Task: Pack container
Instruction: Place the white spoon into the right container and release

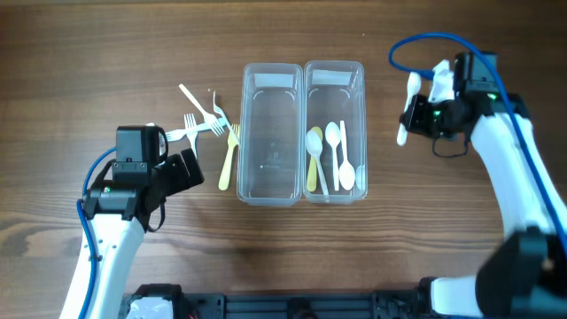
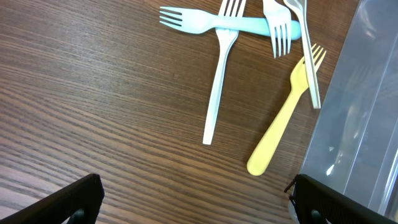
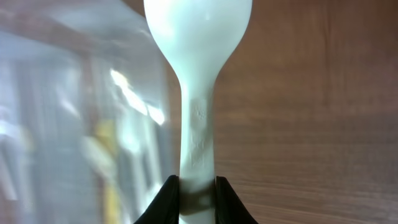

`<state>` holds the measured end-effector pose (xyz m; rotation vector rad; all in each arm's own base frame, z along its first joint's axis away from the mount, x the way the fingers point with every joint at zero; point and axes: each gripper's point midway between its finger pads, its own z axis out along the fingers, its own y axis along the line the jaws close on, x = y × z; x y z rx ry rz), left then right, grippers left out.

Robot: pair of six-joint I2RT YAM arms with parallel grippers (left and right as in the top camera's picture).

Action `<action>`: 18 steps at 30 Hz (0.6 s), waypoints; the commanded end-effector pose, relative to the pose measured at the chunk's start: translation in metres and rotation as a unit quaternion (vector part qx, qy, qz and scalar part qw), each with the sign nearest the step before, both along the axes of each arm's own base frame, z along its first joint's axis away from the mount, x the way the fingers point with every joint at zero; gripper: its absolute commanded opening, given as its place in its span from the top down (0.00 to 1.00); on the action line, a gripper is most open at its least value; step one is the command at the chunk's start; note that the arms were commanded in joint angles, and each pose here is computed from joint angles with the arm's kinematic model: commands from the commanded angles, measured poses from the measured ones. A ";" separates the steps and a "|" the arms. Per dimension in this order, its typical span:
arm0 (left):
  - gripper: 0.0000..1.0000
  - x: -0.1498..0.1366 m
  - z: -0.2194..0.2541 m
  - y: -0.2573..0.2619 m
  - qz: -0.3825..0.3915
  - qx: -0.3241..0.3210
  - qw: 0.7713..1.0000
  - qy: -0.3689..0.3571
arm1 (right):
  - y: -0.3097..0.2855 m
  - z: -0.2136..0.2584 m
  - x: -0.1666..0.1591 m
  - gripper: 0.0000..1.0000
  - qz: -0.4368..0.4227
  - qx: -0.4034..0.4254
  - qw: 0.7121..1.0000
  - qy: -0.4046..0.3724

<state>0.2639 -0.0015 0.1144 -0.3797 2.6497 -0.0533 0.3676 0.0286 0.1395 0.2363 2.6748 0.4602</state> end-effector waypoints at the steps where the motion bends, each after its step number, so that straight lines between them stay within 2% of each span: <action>1: 0.00 0.005 0.008 0.004 -0.001 0.009 1.000 -0.012 | 0.042 0.061 -0.013 0.96 0.044 0.044 0.995 -0.074; 4: 0.00 0.005 0.008 0.004 -0.001 0.009 1.000 -0.012 | 0.087 0.070 -0.030 0.96 0.096 0.055 0.991 -0.077; 8: 0.00 0.006 0.008 0.004 -0.001 0.009 1.000 -0.012 | 0.138 0.014 -0.028 0.95 0.096 0.032 0.995 -0.026; 12: 0.00 0.006 0.008 0.004 -0.001 0.009 1.000 -0.012 | 0.170 -0.040 -0.024 0.94 0.133 0.019 0.991 0.020; 13: 0.00 0.006 0.008 0.004 -0.001 0.009 1.000 -0.012 | 0.171 -0.041 -0.023 0.90 0.133 0.020 0.991 0.018; 14: 0.00 0.005 0.008 0.004 -0.001 0.009 1.000 -0.012 | 0.172 -0.037 -0.021 0.80 0.135 0.021 0.991 0.011; 16: 0.00 0.005 0.008 0.004 -0.001 0.009 1.000 -0.012 | 0.173 -0.008 -0.012 0.66 0.148 0.024 0.988 -0.033; 17: 0.00 0.005 0.008 0.004 -0.001 0.009 1.000 -0.012 | 0.173 0.014 -0.010 0.46 0.160 0.024 0.985 -0.066; 18: 0.00 0.005 0.008 0.004 -0.001 0.009 1.000 -0.012 | 0.172 0.030 -0.009 0.40 0.164 0.025 0.982 -0.088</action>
